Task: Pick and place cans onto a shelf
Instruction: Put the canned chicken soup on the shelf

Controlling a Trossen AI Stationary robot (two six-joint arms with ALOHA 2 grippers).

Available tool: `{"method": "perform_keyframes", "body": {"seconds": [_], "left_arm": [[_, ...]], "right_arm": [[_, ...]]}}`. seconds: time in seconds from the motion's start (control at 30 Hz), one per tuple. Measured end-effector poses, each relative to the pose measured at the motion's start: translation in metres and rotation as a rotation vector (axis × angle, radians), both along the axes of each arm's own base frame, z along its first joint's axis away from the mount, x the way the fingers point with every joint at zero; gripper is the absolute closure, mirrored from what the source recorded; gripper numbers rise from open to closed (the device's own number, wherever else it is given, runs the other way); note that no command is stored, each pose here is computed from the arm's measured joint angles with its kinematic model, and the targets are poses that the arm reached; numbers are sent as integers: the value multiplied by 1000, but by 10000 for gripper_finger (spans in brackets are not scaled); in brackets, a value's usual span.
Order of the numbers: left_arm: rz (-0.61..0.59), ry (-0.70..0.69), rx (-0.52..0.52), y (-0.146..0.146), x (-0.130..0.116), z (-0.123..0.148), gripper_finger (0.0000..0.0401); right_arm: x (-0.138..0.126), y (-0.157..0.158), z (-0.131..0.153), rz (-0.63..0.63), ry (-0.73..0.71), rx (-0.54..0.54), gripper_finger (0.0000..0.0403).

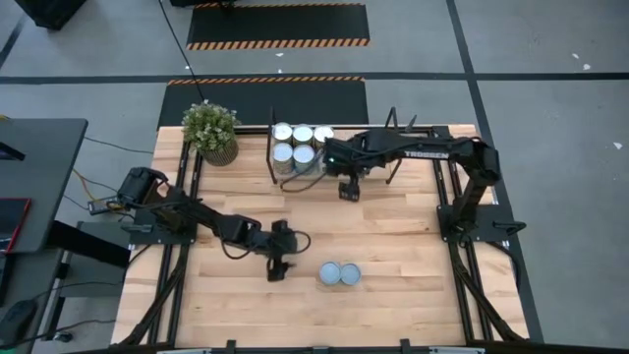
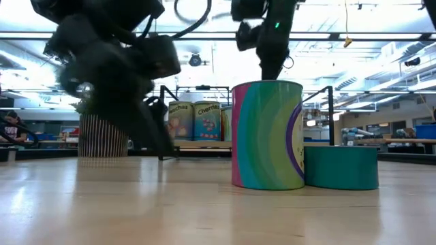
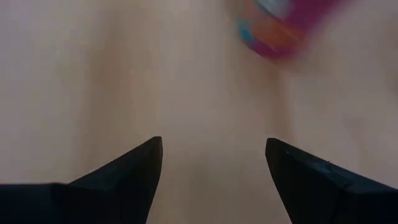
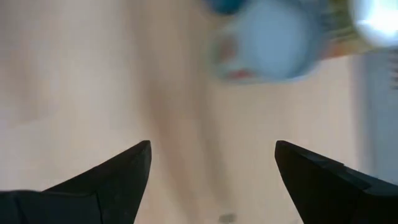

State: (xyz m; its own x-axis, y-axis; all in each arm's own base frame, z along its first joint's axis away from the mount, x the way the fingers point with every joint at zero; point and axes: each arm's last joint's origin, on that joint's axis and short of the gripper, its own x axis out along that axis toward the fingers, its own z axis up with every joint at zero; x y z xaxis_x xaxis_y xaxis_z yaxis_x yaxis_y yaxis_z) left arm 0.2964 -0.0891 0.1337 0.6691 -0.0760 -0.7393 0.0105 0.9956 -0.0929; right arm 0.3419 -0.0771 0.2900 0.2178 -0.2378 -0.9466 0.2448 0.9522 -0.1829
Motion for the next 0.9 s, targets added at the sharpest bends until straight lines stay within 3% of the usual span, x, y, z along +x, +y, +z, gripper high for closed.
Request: {"method": "perform_keyframes", "body": {"seconds": [0.1,0.2,0.43,0.67,0.9], "left_arm": [[-120,58,-90,-10,-5,-2,110],[-151,51,-153,-21,-7,-1,110],[-22,-78,-166,-56,-12,2,110],[60,-191,-123,-94,-15,14,110],[136,-265,-18,-116,5,14,110]], "right_arm": [[-5,21,8,30,-20,153,54],[-4,48,9,74,-22,185,54],[4,123,2,288,-78,52,54],[-8,206,-15,503,-240,85,54],[-21,248,-38,549,-348,13,54]]}}
